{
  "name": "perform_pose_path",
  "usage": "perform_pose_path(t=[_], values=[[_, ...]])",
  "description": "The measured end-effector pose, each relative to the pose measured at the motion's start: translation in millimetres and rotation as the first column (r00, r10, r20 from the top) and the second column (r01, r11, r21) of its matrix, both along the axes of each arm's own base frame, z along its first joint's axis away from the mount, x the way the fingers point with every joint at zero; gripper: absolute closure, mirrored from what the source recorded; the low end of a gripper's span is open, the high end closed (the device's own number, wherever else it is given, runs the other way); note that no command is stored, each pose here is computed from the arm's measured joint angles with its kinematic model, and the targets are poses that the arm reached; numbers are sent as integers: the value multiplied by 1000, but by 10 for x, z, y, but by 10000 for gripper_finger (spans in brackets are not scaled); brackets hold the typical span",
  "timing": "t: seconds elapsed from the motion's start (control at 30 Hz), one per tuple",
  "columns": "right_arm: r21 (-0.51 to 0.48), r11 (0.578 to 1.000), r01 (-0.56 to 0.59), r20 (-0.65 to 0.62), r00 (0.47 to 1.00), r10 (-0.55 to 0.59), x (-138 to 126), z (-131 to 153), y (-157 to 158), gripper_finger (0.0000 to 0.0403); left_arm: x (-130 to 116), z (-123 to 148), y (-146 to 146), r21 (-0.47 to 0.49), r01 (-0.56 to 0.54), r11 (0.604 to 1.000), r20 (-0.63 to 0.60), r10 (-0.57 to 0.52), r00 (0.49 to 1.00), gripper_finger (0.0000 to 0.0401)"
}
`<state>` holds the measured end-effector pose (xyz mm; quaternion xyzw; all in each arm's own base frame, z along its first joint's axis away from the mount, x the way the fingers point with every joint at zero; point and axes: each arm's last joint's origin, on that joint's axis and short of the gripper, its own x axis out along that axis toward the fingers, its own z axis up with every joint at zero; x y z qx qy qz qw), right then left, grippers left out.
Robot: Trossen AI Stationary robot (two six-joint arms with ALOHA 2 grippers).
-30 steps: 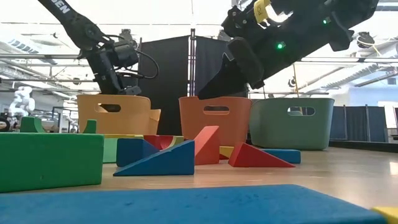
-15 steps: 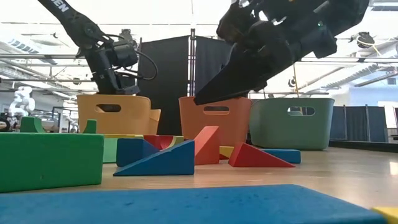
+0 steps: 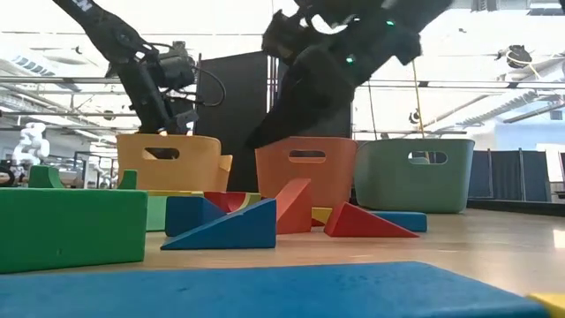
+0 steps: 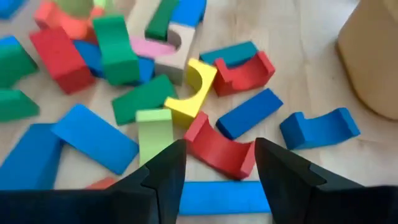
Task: Sort blocks by size
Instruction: Put the red arch block into the yellow bin
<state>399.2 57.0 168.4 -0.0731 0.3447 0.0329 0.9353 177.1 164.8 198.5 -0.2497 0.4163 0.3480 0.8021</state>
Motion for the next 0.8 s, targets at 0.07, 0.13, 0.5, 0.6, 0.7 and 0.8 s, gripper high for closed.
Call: perform_pose_path(t=[0.07, 0.13, 0.5, 0.6, 0.7, 0.8], values=[[-7, 1000, 4, -29, 1000, -4, 118, -45, -9, 222, -25, 56, -33, 15, 12, 1000, 4, -12, 1000, 208], [-11, 1000, 10, -60, 998, -11, 207, -92, -22, 222, -46, 127, -69, 41, 16, 999, 18, -17, 1000, 218], [-48, 979, 196, -114, 973, -200, 308, -244, -139, 222, -173, 462, -319, 140, 41, 989, 110, -57, 992, 242], [-47, 979, 200, -134, 970, -204, 299, -272, -151, 224, -165, 532, -401, 168, 68, 983, 141, -93, 986, 242], [-47, 979, 199, -168, 964, -204, 277, -311, -153, 234, -154, 594, -471, 193, 89, 977, 175, -124, 977, 242], [-10, 984, 177, -162, 971, -176, 290, -303, -140, 251, -146, 631, -515, 191, 79, 978, 211, -120, 970, 242]])
